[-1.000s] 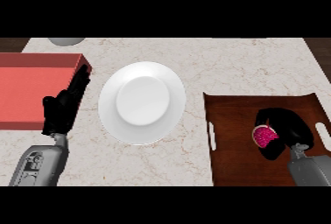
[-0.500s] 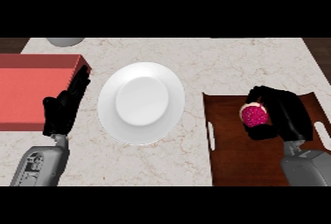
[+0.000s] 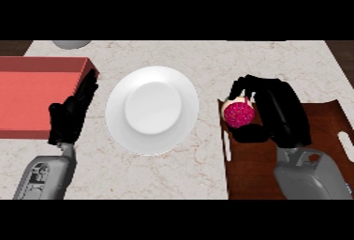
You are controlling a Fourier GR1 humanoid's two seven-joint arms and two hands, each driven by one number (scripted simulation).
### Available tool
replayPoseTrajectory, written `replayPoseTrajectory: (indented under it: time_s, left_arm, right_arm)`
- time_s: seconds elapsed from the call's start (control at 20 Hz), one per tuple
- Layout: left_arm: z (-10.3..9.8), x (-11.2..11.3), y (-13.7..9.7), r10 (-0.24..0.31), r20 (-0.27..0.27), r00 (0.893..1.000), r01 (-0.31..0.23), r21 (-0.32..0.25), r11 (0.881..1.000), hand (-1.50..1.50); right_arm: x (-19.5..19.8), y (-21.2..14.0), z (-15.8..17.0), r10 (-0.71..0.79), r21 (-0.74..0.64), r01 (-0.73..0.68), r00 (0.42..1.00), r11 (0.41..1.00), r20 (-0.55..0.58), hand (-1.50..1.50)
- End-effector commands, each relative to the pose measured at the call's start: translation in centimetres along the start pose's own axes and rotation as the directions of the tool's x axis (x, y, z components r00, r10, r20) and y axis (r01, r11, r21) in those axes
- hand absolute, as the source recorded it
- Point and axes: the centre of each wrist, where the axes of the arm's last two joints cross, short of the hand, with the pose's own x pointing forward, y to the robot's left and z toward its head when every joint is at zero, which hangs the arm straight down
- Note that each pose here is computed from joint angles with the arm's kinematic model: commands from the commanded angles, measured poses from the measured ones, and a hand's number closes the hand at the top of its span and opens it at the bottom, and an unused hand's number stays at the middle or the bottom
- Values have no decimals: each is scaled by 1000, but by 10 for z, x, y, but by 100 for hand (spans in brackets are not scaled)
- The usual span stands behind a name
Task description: Pick the cupcake from the tray and place it in the plate
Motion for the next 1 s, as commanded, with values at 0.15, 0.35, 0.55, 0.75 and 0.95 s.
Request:
replayPoseTrajectory:
  time_s: [0.15, 0.35, 0.55, 0.75, 0.95]
  left_arm:
    - [2, -2, 1, -12, -16, 1000, 12, -8, 1000, 0]
    - [10, -8, -1, 4, -8, 1000, -4, -10, 1000, 0]
    - [16, 0, -11, -4, 25, 1000, 5, -34, 999, 0]
    - [7, -2, -8, 1, 3, 1000, -1, -46, 999, 0]
    - [-4, 9, -5, 1, 28, 1000, 1, -63, 998, 0]
  right_arm:
    - [59, 43, -33, -96, 90, 94, 995, 992, 24, 150]
    - [79, 68, -56, -127, 120, 125, 992, 985, 6, 150]
    - [84, 96, -80, -125, 151, 125, 992, 981, -14, 150]
    - [93, 118, -92, 40, 200, -37, 999, 979, -10, 150]
    - [87, 145, -86, 126, 266, -112, 991, 958, -38, 150]
